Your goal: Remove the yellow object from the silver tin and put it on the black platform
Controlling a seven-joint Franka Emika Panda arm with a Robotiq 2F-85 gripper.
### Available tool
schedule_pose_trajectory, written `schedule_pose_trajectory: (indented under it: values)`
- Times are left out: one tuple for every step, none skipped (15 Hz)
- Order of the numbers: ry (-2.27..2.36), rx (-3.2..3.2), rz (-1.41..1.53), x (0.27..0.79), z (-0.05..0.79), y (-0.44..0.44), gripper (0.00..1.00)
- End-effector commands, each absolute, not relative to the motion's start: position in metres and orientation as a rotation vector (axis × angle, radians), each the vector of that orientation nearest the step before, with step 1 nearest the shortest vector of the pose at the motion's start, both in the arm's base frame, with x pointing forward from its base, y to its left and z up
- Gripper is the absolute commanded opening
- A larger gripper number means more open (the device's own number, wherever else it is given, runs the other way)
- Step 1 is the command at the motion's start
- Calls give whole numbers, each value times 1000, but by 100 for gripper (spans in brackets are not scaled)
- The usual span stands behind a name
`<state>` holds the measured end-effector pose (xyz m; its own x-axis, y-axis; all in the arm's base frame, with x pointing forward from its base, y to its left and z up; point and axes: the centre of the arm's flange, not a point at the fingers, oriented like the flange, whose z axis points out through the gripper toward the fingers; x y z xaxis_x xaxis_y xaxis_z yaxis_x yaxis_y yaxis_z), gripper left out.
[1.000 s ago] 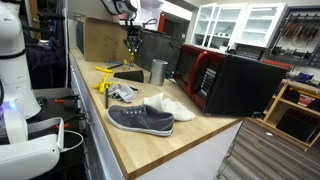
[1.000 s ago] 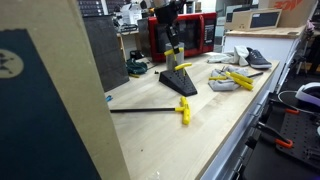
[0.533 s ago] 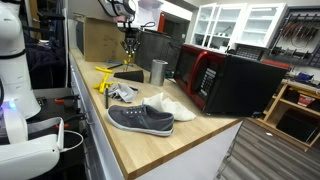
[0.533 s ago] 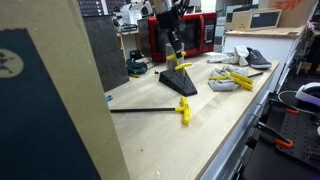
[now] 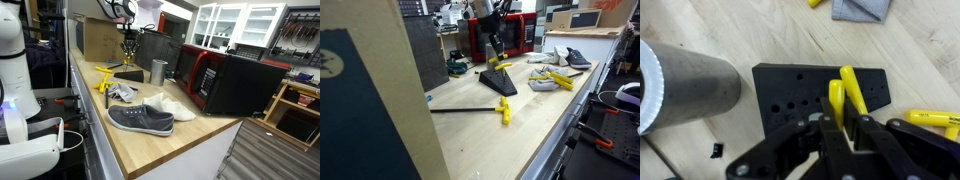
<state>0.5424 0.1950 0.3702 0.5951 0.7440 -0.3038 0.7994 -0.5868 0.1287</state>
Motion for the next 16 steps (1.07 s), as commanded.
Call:
schedule_pose_trajectory:
  values:
    - [1246, 2574, -274, 544, 368, 193, 4]
    - [1246, 2576, -270, 545, 368, 193, 4]
    - [1245, 2575, -269, 546, 368, 193, 4]
    - [1246, 2573, -268, 546, 368, 193, 4]
    - [1246, 2571, -267, 547, 367, 193, 4]
    - [1247, 2570, -267, 547, 367, 193, 4]
    - [1245, 2567, -270, 547, 366, 193, 4]
    - [1245, 2564, -272, 547, 366, 193, 4]
    - [1241, 2562, -279, 547, 365, 193, 4]
    - [1242, 2559, -280, 547, 364, 192, 4]
    - [1244, 2558, -282, 547, 363, 192, 4]
    - [1246, 2557, -284, 547, 362, 192, 4]
    - [1250, 2557, -284, 546, 361, 193, 4]
    - [1255, 2556, -284, 544, 360, 193, 4]
    - [1265, 2555, -284, 541, 361, 194, 4]
    - [1276, 2555, -285, 538, 362, 195, 13]
